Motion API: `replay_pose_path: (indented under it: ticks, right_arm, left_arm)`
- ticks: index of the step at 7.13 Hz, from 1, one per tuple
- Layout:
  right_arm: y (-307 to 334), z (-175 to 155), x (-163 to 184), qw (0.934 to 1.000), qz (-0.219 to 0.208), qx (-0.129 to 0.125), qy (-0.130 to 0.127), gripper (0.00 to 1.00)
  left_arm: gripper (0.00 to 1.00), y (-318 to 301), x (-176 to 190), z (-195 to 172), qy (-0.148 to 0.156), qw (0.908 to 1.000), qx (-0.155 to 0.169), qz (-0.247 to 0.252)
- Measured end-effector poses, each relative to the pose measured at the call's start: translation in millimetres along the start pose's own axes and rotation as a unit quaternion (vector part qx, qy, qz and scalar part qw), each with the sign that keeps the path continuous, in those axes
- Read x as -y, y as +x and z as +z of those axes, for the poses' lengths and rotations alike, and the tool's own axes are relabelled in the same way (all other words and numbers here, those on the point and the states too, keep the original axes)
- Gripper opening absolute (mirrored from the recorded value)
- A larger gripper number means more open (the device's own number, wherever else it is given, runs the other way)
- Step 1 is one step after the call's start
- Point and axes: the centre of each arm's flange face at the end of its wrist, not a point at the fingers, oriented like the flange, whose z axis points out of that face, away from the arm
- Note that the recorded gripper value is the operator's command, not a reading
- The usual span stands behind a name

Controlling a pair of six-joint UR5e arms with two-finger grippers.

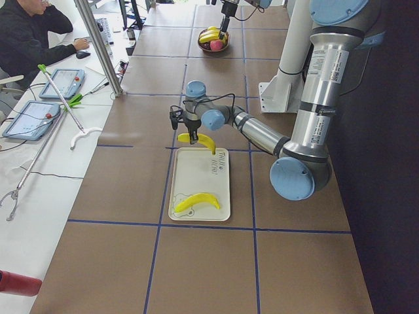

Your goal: Transfer all bananas from basket to plate

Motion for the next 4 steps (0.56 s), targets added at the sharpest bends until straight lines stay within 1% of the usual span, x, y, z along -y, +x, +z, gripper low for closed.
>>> replay_pose_path:
  ticks: [2,3,4]
  right_arm:
    - [6,3,6,1.0000,0.004,-0.008,0.002,1.00]
    - [7,5,7,0.9999,0.005,-0.010,0.002,1.00]
    - [7,6,7,0.9999,0.005,-0.012,0.002,1.00]
  left_arm:
    - [0.00,-52,7,18,-0.007,0.9993,0.036,-0.005]
    - [0.00,-66,10,29,-0.008,0.9986,0.052,-0.010]
    - [0.00,-75,13,37,-0.002,0.9977,0.066,-0.014]
